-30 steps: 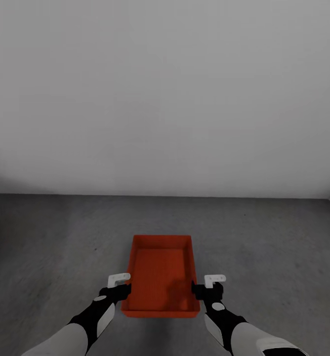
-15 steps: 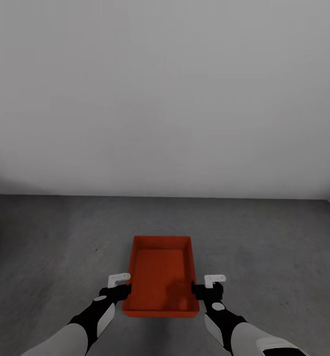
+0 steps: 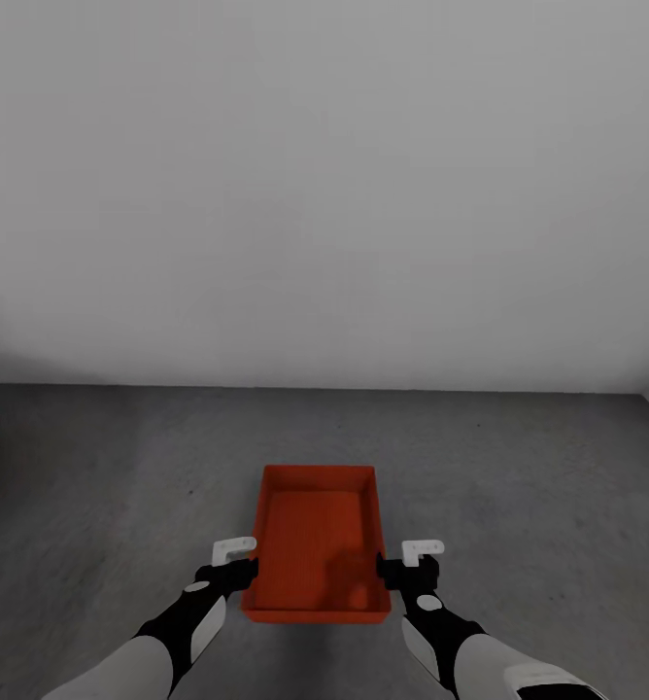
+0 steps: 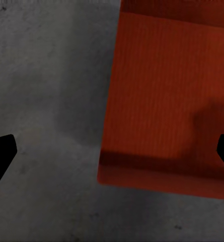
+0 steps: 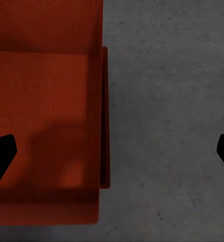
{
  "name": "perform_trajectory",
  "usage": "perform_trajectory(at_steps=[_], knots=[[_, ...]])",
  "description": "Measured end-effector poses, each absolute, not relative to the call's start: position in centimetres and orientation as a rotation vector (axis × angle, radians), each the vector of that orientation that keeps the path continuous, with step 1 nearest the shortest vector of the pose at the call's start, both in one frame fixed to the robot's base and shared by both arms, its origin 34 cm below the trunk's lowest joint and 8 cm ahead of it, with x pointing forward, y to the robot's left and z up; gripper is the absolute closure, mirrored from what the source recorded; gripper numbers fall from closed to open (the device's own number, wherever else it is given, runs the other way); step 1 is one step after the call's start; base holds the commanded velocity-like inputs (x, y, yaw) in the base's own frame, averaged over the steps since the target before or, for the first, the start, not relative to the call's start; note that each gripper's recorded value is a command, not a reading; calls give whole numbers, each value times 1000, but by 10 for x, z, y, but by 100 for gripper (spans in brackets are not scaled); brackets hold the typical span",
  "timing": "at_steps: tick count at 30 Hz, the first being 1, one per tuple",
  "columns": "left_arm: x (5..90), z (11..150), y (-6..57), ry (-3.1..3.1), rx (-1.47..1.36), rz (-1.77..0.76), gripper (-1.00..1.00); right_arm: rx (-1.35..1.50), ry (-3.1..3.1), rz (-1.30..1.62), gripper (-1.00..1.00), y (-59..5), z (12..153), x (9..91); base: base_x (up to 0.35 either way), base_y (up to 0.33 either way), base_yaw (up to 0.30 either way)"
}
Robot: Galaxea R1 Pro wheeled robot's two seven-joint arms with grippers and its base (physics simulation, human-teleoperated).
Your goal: Move the two storage containers from the living room to the garage. In the garage, place one container on the floor and stack the other container on top of it (either order is fine).
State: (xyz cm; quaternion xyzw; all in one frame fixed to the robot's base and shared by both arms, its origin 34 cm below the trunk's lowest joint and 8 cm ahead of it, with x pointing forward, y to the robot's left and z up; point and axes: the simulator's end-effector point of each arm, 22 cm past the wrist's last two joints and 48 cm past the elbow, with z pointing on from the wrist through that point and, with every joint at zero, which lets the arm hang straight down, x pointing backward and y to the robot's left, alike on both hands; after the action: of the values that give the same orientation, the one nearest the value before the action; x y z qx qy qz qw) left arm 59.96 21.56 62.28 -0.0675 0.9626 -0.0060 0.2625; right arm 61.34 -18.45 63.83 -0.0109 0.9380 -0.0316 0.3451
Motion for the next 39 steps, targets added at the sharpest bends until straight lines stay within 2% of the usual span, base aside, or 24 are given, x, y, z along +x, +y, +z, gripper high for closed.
perform_trajectory(at_steps=[23,39], knots=[[598,631,216,2602,-180,-16,-100,-28,2436,-82,-100,-185,646,611,-3,0,0],[596,630,216,2609,-189,-9,-100,-28,2436,-82,-100,-185,646,611,-305,0,0]])
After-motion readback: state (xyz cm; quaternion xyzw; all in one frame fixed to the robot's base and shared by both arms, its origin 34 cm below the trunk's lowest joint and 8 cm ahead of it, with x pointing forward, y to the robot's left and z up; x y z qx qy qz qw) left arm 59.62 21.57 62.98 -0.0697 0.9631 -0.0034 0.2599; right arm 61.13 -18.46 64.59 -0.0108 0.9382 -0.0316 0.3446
